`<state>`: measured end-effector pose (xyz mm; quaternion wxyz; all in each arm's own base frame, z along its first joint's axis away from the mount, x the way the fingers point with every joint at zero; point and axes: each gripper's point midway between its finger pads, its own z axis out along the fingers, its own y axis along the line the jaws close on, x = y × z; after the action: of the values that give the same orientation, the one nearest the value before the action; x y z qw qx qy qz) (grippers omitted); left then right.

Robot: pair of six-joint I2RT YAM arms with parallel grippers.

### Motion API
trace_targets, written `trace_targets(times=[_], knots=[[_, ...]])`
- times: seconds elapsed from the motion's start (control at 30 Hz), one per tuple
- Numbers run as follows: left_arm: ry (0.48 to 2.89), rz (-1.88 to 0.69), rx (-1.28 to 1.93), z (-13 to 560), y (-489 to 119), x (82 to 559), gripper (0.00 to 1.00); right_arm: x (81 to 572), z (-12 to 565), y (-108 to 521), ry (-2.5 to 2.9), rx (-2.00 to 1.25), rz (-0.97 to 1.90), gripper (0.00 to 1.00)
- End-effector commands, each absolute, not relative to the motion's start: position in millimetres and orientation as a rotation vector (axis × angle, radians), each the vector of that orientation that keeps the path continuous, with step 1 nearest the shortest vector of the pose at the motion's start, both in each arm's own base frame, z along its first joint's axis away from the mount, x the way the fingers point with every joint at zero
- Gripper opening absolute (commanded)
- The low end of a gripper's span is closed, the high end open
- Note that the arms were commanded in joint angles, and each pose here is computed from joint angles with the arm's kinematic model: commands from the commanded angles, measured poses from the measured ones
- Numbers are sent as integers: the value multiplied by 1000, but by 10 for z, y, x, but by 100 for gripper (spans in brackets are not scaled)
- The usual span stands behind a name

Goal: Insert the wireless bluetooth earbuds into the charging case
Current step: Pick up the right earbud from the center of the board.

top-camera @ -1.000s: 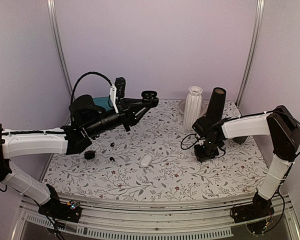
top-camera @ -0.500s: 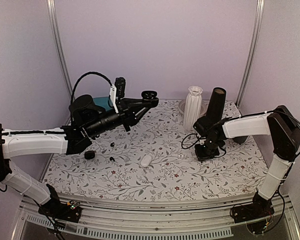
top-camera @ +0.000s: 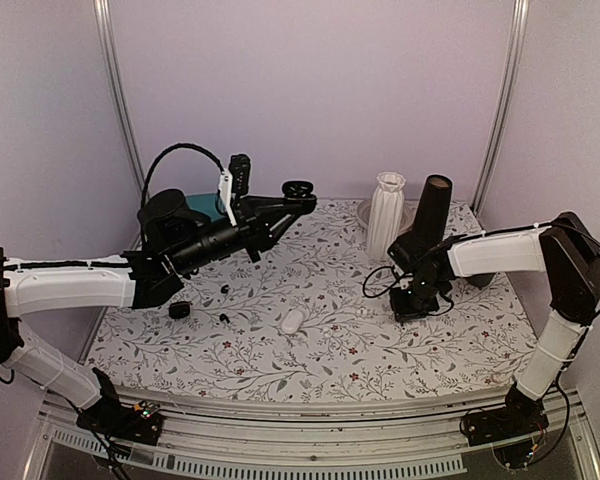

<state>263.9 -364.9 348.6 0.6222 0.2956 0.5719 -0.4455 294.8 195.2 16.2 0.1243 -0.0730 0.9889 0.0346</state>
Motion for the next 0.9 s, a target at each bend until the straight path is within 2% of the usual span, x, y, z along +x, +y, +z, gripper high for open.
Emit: trace_targets(times=[0.0, 0.23, 0.5, 0.87], knots=[[1300, -1008, 659, 3526, -3551, 2681, 0, 3058, 463, 2033, 2783, -187, 186, 10], [1313, -1015, 660, 3481, -3501, 2738, 0, 3188, 900, 2138, 2649, -183, 290, 7], [1321, -1070, 706, 3426, -3524, 2775, 0, 3262, 1783, 2364, 2376, -217, 546, 6], [1330, -1228, 813, 3353, -3748, 2683, 0, 3023, 2965, 2701, 2001, -344, 851, 6]])
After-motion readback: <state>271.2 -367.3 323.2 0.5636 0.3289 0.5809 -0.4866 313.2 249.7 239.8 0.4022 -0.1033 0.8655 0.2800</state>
